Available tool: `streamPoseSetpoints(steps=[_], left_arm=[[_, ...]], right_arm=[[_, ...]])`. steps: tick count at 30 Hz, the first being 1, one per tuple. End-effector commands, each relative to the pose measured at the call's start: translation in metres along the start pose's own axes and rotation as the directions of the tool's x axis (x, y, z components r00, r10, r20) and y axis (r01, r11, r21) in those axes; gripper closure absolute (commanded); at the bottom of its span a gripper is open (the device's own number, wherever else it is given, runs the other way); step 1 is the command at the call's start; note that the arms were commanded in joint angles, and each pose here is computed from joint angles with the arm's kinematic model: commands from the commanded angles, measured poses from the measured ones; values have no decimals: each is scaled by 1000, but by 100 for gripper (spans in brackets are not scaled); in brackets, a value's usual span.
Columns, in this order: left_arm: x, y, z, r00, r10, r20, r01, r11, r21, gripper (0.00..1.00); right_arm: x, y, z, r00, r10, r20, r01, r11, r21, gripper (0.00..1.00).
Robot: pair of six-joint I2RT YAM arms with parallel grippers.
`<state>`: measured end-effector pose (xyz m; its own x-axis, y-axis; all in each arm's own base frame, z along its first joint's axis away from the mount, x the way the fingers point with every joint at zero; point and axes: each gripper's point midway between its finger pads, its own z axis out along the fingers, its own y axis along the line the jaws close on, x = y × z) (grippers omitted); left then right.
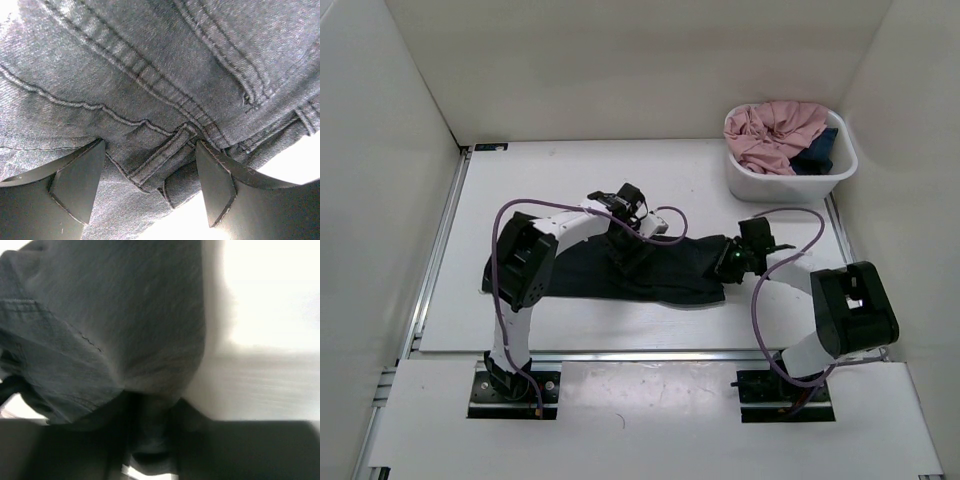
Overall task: Fold and stack the trousers
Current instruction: Fold the trousers
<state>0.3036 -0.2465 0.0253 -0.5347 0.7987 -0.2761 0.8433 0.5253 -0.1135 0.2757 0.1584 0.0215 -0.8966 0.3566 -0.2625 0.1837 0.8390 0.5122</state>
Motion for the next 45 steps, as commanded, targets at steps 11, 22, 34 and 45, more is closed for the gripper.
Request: streamPoseSetpoints(steps=[11, 22, 34, 45], left_arm=[[12, 27, -98, 991, -41, 128, 59, 988, -146, 9], [41, 60, -56, 979, -192, 67, 198, 976, -94, 9], [1, 41, -7, 986, -158, 47, 155, 986, 70, 8], [38, 81, -12, 944, -327, 37, 326, 945, 30, 9]], right_arm=[[-68, -41, -172, 992, -50, 114, 7, 937, 350, 100], [-100, 33, -250, 967, -256, 6, 222, 852, 475, 100], [-62, 197, -80, 910, -404, -93, 413, 868, 275, 100], [-9, 252, -5, 938, -335, -87, 339, 940, 30, 78]])
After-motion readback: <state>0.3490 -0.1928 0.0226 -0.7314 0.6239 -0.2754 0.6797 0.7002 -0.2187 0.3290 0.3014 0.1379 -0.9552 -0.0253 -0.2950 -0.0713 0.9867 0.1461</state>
